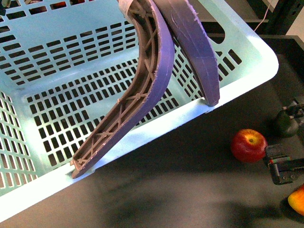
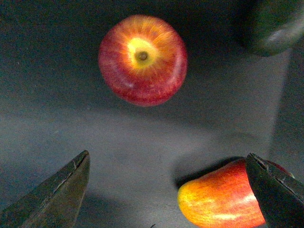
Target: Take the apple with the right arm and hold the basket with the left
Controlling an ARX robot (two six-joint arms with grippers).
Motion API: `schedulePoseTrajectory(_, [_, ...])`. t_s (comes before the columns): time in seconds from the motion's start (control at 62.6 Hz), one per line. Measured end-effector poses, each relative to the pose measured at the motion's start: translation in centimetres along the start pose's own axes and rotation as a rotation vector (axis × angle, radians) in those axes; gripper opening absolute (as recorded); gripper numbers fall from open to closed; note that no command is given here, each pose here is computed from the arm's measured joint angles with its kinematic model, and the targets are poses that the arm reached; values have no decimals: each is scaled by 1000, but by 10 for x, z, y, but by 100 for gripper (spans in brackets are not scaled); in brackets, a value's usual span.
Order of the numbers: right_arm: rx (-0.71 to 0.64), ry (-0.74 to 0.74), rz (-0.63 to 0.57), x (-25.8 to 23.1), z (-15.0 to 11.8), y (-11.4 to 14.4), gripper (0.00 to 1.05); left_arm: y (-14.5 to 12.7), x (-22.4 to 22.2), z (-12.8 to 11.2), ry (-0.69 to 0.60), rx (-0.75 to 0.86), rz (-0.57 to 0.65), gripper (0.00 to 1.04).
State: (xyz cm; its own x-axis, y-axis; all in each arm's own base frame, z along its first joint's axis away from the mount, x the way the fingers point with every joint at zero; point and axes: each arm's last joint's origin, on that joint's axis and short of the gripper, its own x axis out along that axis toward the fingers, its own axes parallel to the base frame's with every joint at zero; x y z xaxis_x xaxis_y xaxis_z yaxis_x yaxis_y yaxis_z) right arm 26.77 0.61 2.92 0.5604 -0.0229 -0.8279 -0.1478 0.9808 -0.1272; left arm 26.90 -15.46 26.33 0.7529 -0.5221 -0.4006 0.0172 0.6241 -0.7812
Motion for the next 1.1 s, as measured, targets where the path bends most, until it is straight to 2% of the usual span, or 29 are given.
schedulePoseTrajectory(0.415, [-35,34,12,42,26,4,96,0,0,0,0,0,0,15])
schedulePoseTrajectory(0.734, [-56,64,35,64,31,16,96,0,0,0,0,0,0,15])
schedulePoseTrajectory(1.101, [-52,95,22,91,36,18,96,0,0,0,0,0,0,15])
